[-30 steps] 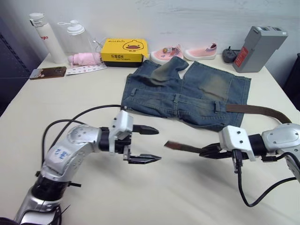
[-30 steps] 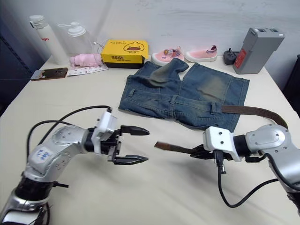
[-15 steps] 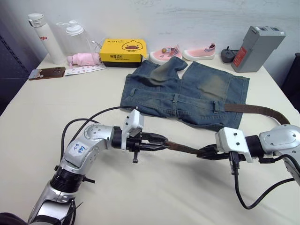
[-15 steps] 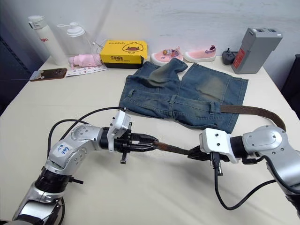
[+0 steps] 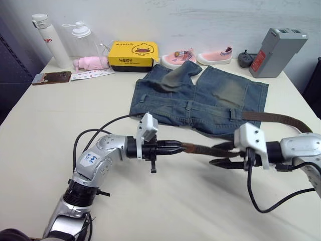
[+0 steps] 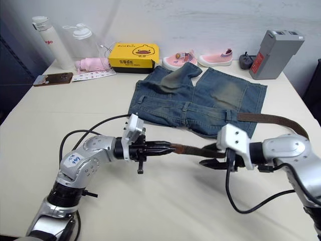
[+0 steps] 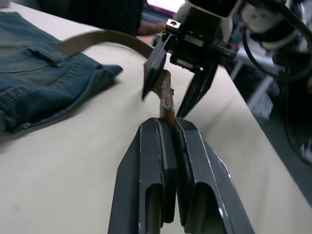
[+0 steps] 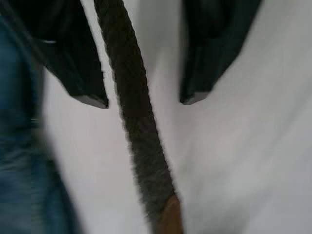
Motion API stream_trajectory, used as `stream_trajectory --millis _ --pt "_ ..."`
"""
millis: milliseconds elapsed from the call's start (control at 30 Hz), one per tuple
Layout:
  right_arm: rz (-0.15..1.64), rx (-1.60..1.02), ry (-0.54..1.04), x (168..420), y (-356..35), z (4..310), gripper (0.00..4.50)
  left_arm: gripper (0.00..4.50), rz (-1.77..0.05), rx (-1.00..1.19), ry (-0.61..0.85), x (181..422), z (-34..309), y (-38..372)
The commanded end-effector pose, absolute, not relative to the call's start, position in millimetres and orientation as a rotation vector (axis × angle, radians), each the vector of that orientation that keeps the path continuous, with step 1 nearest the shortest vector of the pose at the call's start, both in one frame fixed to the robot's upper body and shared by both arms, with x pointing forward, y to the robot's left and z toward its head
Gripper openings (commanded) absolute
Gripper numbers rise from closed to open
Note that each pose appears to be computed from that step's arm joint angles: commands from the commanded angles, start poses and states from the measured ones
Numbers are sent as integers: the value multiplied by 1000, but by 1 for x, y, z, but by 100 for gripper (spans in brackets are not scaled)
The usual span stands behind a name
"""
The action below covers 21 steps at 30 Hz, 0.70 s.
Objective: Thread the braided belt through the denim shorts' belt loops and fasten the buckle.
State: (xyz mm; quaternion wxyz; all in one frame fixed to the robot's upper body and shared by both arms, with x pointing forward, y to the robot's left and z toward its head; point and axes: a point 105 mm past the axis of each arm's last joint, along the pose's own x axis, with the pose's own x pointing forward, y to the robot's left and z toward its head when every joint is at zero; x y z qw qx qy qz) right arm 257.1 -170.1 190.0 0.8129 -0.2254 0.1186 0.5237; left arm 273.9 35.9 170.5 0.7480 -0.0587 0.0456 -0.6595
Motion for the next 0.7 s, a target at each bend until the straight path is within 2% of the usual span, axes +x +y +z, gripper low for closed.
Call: stream_trajectory --millis 33,167,267,333,500,700 --pt "1035 -216 113 258 -178 233 401 0 -1397 -319 132 274 179 38" --pt "1066 192 22 244 -176 259 401 0 -1306 -578 218 279 181 38" --pt "1118 432 45 227 -163 254 401 0 -1284 -745 243 276 187 40" --pt "1114 569 127 219 -150 237 401 0 -1262 -834 245 278 192 43" --pt "934 910 283 228 -132 197 401 0 -1261 -965 248 272 204 47" --pt "750 1235 177 255 -127 193 401 0 -1256 -986 282 265 207 48"
